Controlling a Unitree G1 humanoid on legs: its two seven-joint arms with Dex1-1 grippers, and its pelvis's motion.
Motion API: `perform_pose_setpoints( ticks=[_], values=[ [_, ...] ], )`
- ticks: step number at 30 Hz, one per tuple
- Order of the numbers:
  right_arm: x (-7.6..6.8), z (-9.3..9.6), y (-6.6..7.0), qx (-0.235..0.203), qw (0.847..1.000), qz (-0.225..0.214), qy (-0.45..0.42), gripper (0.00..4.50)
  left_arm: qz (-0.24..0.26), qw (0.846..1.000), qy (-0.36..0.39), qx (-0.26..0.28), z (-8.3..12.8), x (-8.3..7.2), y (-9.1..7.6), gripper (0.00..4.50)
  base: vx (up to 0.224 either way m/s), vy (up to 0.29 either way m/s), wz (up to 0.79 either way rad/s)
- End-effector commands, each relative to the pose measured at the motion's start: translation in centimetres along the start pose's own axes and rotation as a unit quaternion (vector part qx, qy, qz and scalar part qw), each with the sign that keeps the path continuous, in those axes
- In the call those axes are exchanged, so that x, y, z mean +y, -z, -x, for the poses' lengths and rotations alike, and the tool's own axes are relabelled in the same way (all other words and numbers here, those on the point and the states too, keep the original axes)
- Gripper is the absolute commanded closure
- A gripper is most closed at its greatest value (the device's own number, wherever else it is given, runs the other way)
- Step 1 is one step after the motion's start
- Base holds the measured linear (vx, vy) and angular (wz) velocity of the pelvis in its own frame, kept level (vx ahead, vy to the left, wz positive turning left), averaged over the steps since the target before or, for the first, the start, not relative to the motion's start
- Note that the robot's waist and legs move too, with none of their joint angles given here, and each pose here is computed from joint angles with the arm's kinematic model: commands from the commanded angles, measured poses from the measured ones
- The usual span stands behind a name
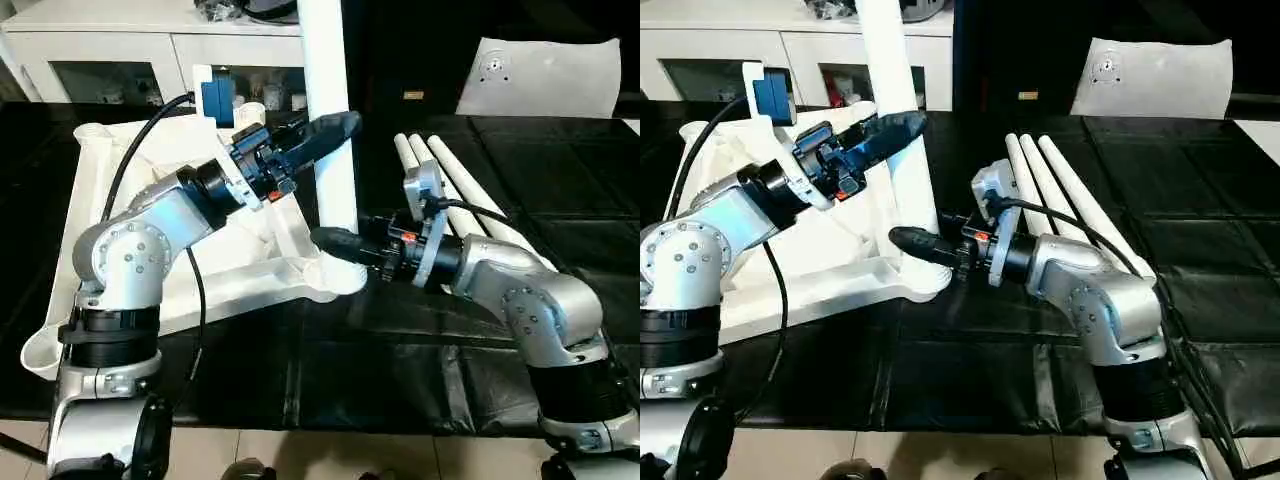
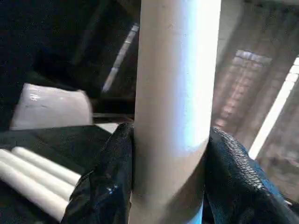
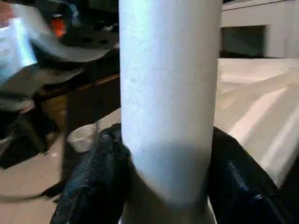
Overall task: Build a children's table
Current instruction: Pick table leg
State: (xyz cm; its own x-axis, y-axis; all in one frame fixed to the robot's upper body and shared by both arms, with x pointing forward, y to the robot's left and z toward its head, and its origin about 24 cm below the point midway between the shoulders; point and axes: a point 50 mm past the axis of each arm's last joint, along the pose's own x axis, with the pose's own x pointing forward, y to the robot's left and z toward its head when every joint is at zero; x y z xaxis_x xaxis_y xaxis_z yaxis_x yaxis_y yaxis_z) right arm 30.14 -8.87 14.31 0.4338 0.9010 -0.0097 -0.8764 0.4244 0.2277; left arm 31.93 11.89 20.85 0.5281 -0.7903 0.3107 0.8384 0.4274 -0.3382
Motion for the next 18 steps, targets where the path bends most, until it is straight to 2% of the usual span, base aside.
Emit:
perform_pose_setpoints(
  ticks=[1,4,6,9,10,11,18],
  values=[
    [-0.9,0.1,-1.2,-0.02,0.998,0.022,0.048,1.8,-0.03,0.998,-0.056,-0.009,0.0,0.8,-0.5,2.69,0.0,0.0,0.0],
    [-1.1,-0.7,-1.3,-0.017,0.995,0.05,0.084,1.5,-0.073,0.991,-0.11,-0.005,-0.3,1.2,-0.9,2.69,0.0,0.0,0.0],
    [-1.1,-1.3,-1.4,-0.021,0.993,0.05,0.107,1.42,-0.114,0.985,-0.13,0.012,-0.5,1.1,-0.9,2.69,0.0,0.0,0.0],
    [-1.2,-2.1,-1.4,-0.025,0.989,0.045,0.139,1.12,-0.127,0.981,-0.148,0.013,-0.8,0.8,-0.8,2.69,0.0,0.0,0.0],
    [-1.1,-3.1,-1.0,-0.023,0.986,0.039,0.158,1.03,-0.136,0.975,-0.174,0.012,-1.0,0.7,-0.6,2.69,0.0,0.0,0.0],
    [-0.9,-3.4,-0.9,-0.022,0.986,0.037,0.164,1.03,-0.15,0.97,-0.189,0.013,-1.2,0.7,-0.5,2.69,0.0,0.0,0.0],
    [-0.4,-4.6,-0.3,-0.02,0.984,0.023,0.176,1.03,-0.165,0.96,-0.227,0.003,-1.9,0.2,-0.2,2.69,0.0,0.0,0.0]
  ],
)
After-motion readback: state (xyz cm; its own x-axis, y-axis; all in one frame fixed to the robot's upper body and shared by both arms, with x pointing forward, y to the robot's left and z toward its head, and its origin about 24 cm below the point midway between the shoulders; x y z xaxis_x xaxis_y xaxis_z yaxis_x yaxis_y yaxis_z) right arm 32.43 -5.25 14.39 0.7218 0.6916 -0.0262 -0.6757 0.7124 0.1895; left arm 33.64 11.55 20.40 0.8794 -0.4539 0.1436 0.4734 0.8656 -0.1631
